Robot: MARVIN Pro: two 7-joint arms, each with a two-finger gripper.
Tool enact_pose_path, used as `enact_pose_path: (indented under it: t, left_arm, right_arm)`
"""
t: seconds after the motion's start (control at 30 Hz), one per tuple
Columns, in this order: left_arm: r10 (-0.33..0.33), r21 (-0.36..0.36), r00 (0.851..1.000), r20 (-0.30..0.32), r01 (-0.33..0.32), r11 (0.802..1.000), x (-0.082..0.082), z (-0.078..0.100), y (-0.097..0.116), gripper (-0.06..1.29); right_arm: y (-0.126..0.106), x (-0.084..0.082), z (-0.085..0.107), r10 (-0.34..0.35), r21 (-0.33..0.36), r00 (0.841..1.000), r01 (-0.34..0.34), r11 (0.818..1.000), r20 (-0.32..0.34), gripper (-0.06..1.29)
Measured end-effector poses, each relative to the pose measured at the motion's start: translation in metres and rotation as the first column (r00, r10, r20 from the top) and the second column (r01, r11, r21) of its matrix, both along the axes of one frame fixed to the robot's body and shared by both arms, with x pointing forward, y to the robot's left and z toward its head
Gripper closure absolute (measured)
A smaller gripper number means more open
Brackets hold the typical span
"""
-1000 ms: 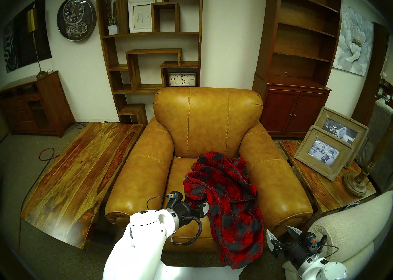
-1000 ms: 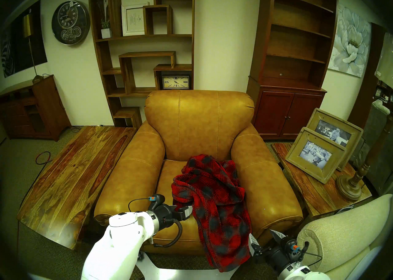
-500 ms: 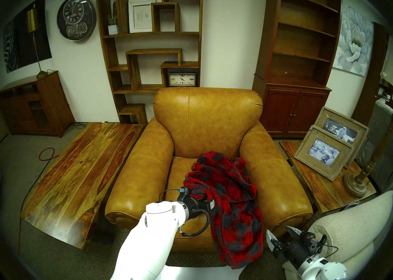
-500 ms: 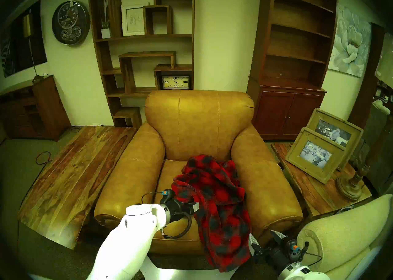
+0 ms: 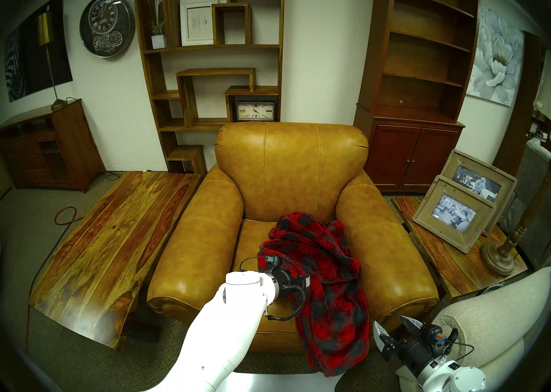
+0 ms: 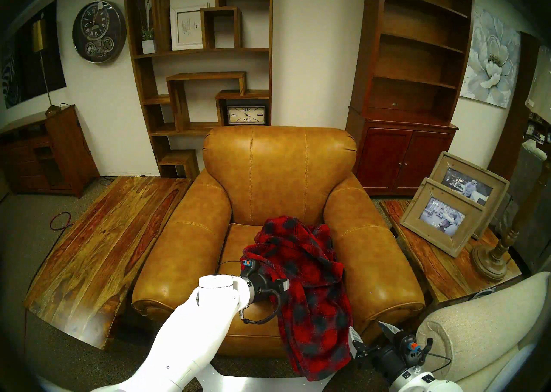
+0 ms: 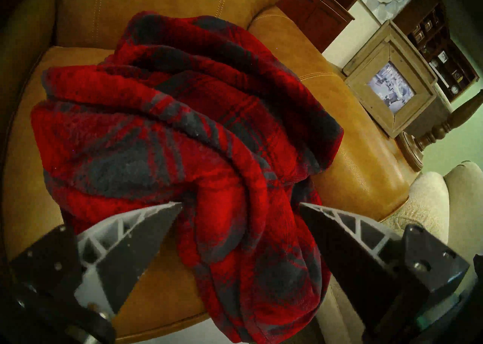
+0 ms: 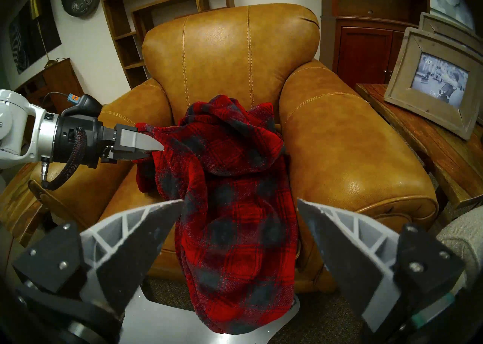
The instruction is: Move the blanket from sofa and drape it over the sofa arm
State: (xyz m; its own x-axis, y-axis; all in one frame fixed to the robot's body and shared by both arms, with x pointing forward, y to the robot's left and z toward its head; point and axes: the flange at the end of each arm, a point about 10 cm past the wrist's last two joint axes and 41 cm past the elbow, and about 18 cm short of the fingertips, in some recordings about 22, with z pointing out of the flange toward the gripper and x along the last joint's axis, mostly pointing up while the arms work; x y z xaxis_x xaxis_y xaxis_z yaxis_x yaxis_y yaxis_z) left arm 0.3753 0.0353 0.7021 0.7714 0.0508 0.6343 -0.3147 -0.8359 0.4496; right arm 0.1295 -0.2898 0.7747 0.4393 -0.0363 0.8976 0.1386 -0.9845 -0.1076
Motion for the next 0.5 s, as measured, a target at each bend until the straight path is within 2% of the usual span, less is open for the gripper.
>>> enact_pose_path:
  t: [0.33, 0.5]
  left_arm:
    - [0.006, 0.007, 1.0, -0.004, -0.006, 1.0, 0.023, -0.001, -0.014, -0.02]
    - [0.015, 0.04, 0.999, -0.031, -0.013, 0.999, 0.034, -0.01, -0.021, -0.02]
  right_arm:
    - [0.0, 0.0, 0.0, 0.0, 0.002, 1.0, 0.0, 1.0, 0.001, 0.02]
    - [0.0, 0.0, -0.001, 0.0, 0.004, 1.0, 0.0, 1.0, 0.001, 0.02]
